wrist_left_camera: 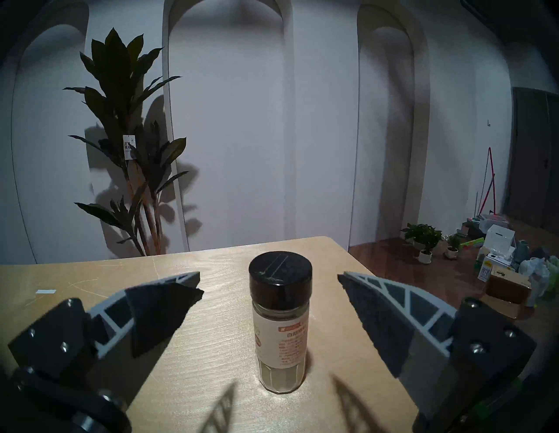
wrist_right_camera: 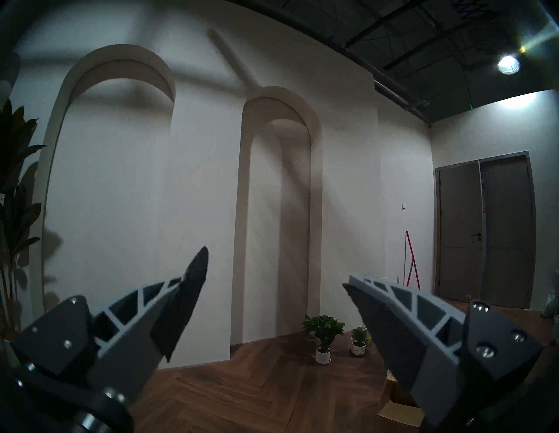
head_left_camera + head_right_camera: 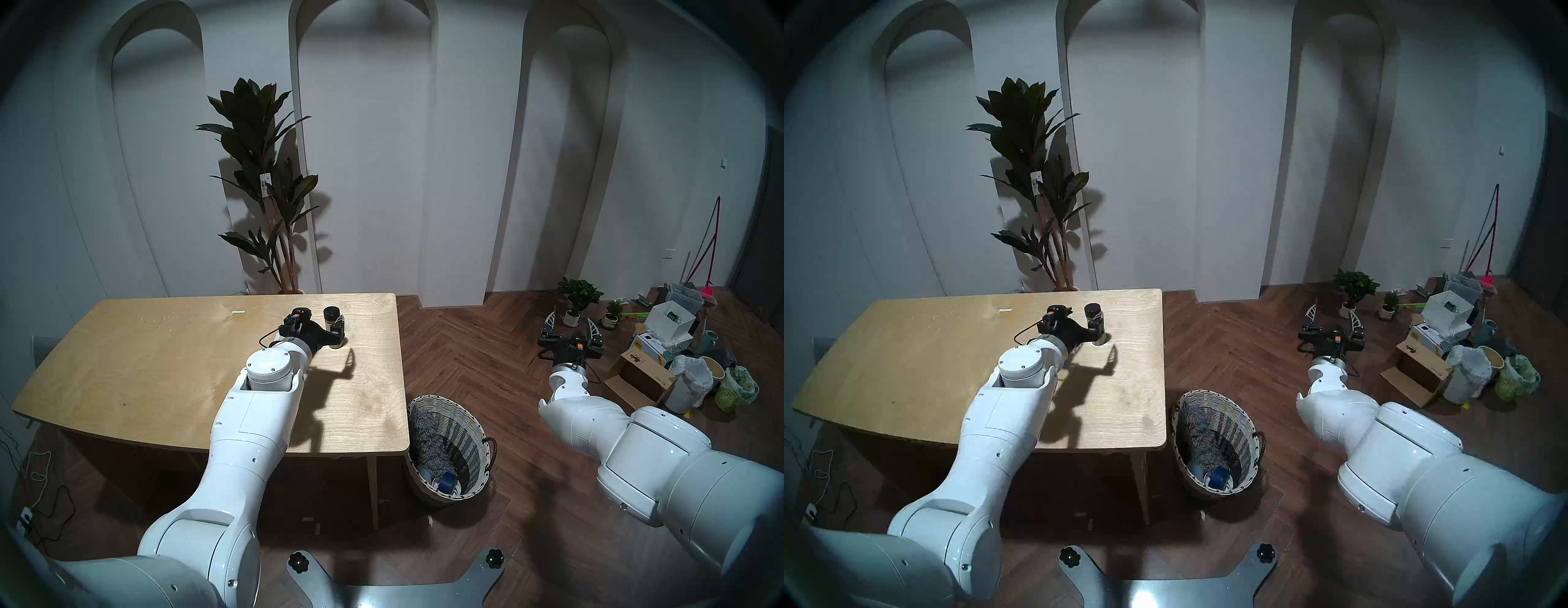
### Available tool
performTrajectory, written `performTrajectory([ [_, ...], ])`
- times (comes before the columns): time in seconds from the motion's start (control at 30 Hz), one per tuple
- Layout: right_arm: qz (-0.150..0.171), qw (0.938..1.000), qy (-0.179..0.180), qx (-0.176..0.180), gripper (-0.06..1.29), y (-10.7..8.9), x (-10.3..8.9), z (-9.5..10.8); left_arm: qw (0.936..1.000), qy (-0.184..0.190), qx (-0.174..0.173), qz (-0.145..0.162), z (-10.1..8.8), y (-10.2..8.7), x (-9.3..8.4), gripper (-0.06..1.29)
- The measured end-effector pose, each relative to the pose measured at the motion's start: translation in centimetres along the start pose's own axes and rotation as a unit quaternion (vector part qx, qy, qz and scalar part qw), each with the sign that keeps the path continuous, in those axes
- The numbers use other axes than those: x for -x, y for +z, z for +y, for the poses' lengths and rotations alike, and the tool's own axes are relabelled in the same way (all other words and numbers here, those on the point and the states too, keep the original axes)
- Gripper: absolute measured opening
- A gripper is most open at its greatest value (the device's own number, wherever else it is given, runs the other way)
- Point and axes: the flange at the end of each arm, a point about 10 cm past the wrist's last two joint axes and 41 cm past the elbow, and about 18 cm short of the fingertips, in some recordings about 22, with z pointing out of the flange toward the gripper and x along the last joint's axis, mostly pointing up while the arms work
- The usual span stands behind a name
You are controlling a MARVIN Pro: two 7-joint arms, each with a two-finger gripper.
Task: Load the items into the basket from the rear
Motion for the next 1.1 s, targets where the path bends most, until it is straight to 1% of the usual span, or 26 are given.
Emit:
performTrajectory([
  [0.2,0.004,0.9999,0.001,-0.01,1.25,0.0,-0.1,-0.2,1.0,-0.006,0.0,-0.001,-0.2,0.7,0.2,1.25],
  [0.33,0.008,0.9998,0.002,-0.016,1.25,0.1,-0.3,-0.2,0.9999,-0.01,0.003,-0.004,0.0,1.4,0.4,1.25],
  [0.73,0.016,0.9997,0.004,-0.018,1.25,0.6,-0.7,0.6,0.9995,-0.011,0.022,-0.018,1.8,2.9,1.3,1.25],
  [0.93,0.02,0.9997,0.003,-0.014,1.25,0.9,-0.9,1.5,0.9991,-0.006,0.032,-0.028,2.9,3.6,1.8,1.25],
  [1.1,0.022,0.9997,0.003,-0.01,1.25,1.0,-1.0,2.2,0.9988,-0.002,0.033,-0.035,3.4,4.1,1.9,1.25],
])
